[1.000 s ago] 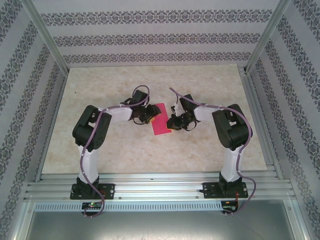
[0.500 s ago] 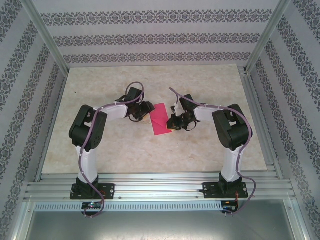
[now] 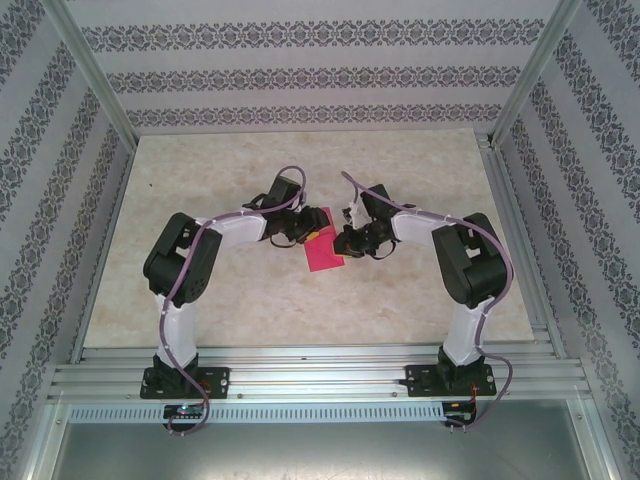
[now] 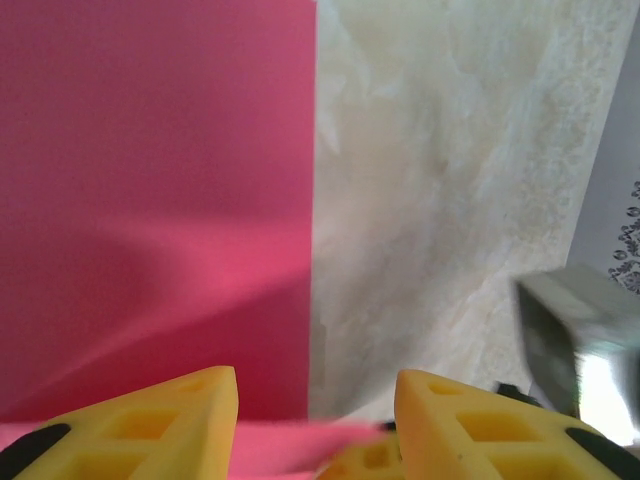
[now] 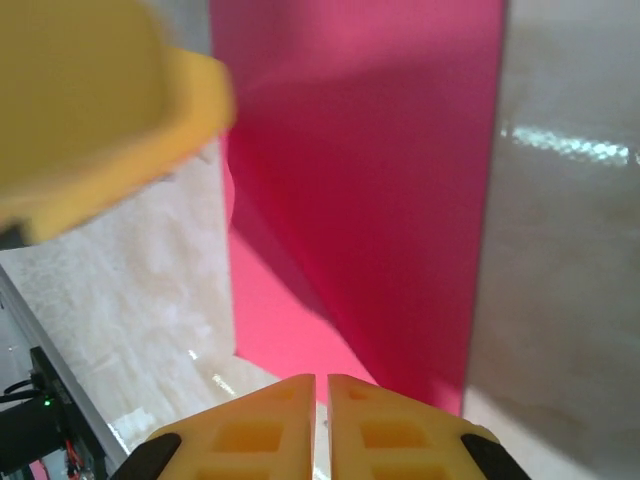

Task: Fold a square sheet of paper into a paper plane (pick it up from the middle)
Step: Fold the triangle a second time at the center of the table.

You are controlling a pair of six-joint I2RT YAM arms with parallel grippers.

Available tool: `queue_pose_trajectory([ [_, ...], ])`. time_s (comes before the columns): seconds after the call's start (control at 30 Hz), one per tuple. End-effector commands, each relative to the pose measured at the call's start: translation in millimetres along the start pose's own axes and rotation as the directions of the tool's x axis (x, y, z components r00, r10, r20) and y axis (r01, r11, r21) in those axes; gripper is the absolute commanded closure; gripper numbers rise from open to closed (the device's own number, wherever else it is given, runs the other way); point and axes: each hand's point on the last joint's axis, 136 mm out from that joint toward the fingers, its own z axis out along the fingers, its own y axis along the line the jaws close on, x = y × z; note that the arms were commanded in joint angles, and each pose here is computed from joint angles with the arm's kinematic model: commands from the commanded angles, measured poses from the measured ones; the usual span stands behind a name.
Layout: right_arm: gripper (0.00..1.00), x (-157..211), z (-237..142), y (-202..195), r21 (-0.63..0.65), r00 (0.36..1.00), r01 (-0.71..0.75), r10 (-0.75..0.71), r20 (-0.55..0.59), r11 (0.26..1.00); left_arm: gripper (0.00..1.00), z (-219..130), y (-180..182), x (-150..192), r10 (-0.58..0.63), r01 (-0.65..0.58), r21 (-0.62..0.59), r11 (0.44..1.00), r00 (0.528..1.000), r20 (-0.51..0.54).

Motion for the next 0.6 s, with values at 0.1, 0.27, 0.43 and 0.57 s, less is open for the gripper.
queue_pose_trajectory([
  [0.1, 0.89, 5, -14, 14, -0.008, 1.000, 0.028, -0.028, 0.008, 1.000, 0.54, 17, 11, 1, -0.031, 0.031, 0.008, 0.999, 0.999, -0.026],
  [0.27, 0.90, 17, -4, -1, 0.016, 1.000, 0.002, -0.002, -0.025, 1.000, 0.54, 19, 20, 3, -0.034, 0.034, -0.027, 0.999, 0.999, -0.025],
  [0.43, 0.90, 19, 1, -7, 0.025, 0.999, -0.012, 0.013, -0.039, 1.000, 0.52, 18, 16, 3, -0.031, 0.031, -0.009, 0.999, 0.999, -0.028],
  [0.57, 0.88, 17, 0, -5, 0.026, 1.000, 0.001, 0.000, -0.031, 1.000, 0.47, 12, -1, -1, -0.003, 0.003, 0.025, 1.000, 1.000, -0.023],
])
